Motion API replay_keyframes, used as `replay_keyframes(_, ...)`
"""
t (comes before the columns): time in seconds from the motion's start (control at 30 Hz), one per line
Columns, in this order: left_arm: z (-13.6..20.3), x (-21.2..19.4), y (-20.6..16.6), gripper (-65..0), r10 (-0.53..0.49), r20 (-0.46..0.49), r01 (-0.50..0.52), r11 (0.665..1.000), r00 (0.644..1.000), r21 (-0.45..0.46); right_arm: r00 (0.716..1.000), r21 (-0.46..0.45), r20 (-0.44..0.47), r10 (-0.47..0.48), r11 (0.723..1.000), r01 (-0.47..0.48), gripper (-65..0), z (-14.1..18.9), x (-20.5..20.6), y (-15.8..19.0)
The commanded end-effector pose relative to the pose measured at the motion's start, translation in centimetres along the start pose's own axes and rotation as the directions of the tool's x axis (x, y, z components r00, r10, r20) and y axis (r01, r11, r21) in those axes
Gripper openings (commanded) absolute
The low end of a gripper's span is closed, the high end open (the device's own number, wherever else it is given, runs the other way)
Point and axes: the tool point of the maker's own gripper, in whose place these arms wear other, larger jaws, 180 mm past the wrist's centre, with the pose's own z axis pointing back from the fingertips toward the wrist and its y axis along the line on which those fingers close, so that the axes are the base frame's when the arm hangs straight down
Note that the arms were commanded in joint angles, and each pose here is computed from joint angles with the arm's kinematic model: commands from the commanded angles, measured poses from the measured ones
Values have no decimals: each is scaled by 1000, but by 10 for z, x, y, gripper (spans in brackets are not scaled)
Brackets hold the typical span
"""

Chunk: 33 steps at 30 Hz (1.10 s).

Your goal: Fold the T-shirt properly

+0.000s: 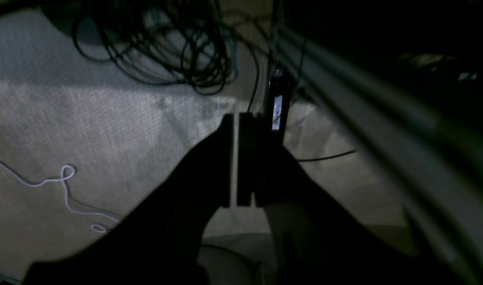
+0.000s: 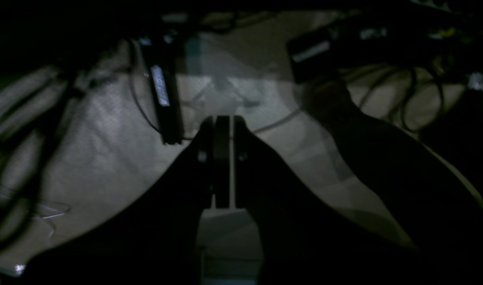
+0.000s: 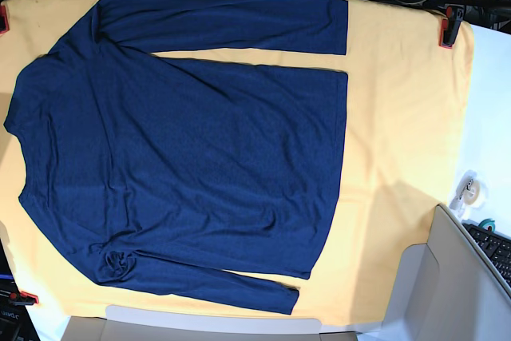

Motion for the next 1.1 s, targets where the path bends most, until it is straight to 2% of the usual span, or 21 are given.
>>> replay_keyframes(0.0,2,4,2,-650,-3,33,3,1000,999,4,1000,-10,9,7,1000,-7,-650,1,-3,-6)
replay_keyframes(0.1,8,-10,6,-650,4,21,-4,1000,1000,12,999,-35,21,27,999,-27,-650,6,-13,-25)
replay_keyframes(0.3,35,-31,14,-650,9,17,-10,999,1000,32,992,-53,34,122,991,-120,-650,31,-43,-37)
replay_keyframes(0.47,85,-20,18,-650,-3,133,-3,999,991,43,986,-71,75,150,987,-145,-650,68,-51,-47)
replay_keyframes(0.6,130,-6,9,-650,-54,228,50,998,972,24,969,-97,153,196,978,-183,-650,98,-39,-62)
replay_keyframes(0.8,184,2,-6,-650,-160,315,177,984,936,-25,931,-117,261,256,965,-233,-650,143,-18,-71)
replay_keyframes(0.93,225,2,-29,-650,-222,372,274,957,902,-94,907,-101,329,264,965,-244,-650,181,-9,-61)
replay_keyframes(1.07,255,-4,-49,-650,-268,404,358,919,875,-164,893,-70,387,227,974,-217,-650,210,2,-51)
